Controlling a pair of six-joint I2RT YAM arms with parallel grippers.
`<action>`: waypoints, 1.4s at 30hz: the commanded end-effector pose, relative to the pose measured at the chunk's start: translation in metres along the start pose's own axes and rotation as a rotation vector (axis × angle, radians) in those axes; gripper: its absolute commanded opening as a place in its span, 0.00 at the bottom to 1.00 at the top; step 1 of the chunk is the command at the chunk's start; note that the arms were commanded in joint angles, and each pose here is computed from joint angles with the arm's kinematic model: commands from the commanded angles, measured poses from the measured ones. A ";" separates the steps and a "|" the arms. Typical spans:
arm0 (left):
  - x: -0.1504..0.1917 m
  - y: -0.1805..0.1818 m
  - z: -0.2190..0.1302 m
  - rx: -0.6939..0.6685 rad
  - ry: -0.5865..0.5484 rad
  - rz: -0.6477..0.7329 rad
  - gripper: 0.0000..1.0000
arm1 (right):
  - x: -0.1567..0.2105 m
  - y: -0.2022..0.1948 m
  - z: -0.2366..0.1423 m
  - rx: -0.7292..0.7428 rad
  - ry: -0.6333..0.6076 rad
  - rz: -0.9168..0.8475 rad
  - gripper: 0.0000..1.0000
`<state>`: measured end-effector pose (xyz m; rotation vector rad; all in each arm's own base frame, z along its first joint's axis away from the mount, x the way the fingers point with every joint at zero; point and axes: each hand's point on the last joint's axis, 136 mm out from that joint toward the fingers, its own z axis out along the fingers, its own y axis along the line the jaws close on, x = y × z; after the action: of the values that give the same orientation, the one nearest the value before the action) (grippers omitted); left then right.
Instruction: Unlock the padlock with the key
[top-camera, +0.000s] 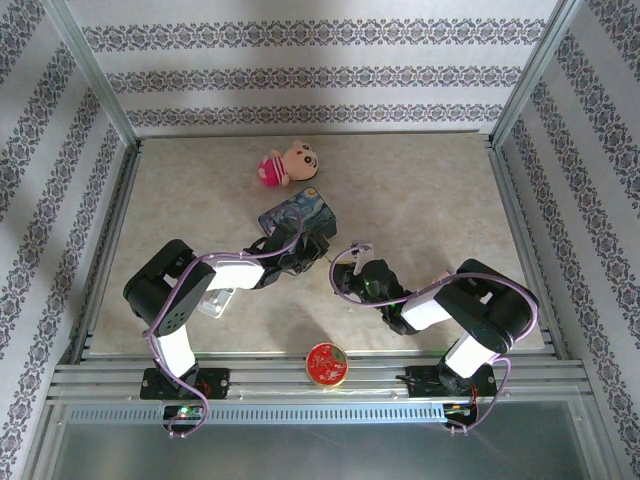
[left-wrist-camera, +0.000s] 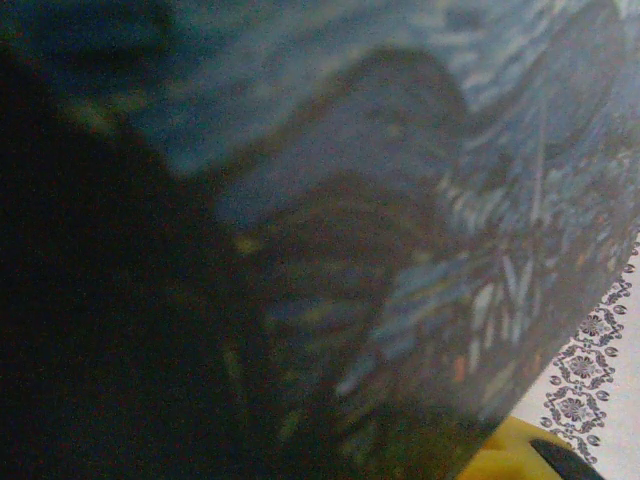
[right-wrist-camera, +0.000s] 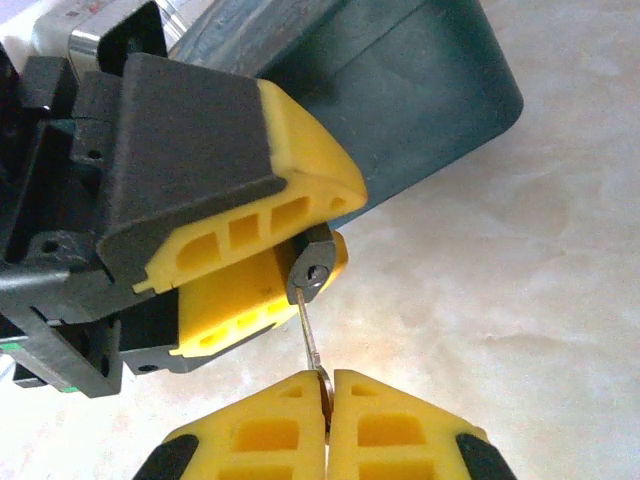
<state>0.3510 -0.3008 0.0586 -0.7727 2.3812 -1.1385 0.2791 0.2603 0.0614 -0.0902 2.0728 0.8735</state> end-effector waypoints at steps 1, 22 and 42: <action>0.037 0.036 0.003 -0.114 0.174 -0.144 0.00 | -0.003 0.000 -0.003 -0.011 -0.011 -0.007 0.00; 0.038 0.037 0.004 -0.114 0.182 -0.142 0.00 | -0.017 0.006 0.013 -0.032 -0.029 -0.006 0.00; 0.043 0.040 0.005 -0.125 0.198 -0.137 0.00 | -0.021 0.005 0.017 -0.021 -0.036 0.013 0.00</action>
<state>0.3500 -0.3029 0.0598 -0.7657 2.3870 -1.1522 0.2911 0.2642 0.0609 -0.0860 2.0774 0.8805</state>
